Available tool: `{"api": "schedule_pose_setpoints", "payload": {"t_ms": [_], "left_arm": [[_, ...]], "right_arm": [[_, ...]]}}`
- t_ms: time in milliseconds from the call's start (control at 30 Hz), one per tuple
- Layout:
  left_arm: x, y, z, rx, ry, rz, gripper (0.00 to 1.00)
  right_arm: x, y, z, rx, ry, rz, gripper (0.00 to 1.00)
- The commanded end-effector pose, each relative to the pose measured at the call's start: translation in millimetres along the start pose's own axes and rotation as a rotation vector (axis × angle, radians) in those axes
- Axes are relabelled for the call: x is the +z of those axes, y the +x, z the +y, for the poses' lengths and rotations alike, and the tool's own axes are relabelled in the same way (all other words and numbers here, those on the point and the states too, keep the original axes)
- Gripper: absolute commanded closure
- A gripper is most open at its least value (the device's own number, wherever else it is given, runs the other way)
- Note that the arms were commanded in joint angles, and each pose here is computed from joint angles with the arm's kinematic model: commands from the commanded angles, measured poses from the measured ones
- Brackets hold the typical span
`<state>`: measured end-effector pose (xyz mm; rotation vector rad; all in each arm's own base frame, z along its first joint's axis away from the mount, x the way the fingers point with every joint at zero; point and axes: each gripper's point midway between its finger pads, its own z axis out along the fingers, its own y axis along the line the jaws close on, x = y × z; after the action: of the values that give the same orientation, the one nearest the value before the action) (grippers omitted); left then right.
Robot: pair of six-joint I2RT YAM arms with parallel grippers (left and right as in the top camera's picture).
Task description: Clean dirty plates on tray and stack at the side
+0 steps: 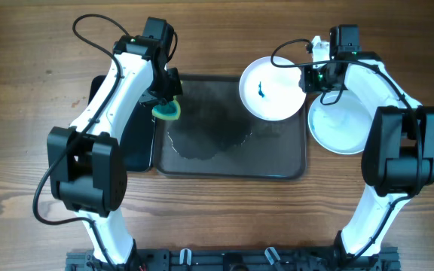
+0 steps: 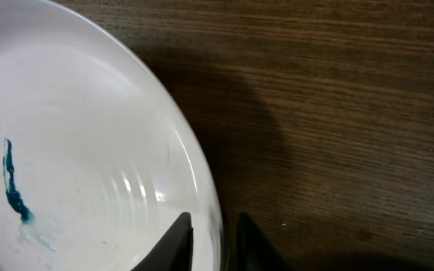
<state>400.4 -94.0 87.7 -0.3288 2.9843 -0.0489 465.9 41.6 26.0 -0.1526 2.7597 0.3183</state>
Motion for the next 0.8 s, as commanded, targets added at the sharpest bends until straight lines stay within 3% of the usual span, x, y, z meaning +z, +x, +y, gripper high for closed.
{"api": "schedule_pose_setpoints", "payload": {"t_ms": [0, 100, 300, 467, 567, 767], "left_arm": [[-11, -5, -5, -0.011, 0.024, -0.029, 0.96], [-11, -5, -5, -0.011, 0.024, -0.029, 0.96], [-11, -5, -5, -0.011, 0.024, -0.029, 0.96], [-11, -5, -5, -0.011, 0.025, -0.029, 0.96], [-11, -5, -5, -0.011, 0.025, -0.03, 0.96], [-11, -5, -5, -0.012, 0.025, -0.029, 0.96]], "right_arm": [[5, -4, -2, -0.011, 0.009, -0.003, 0.84], [5, -3, -2, -0.01, 0.004, 0.002, 0.95], [2, 16, 13, 0.093, -0.06, 0.081, 0.96], [-19, 47, 76, 0.206, -0.166, 0.234, 0.96], [-17, 69, 112, 0.21, -0.164, 0.322, 0.96], [-8, 88, 146, 0.215, -0.044, 0.355, 0.96]]}}
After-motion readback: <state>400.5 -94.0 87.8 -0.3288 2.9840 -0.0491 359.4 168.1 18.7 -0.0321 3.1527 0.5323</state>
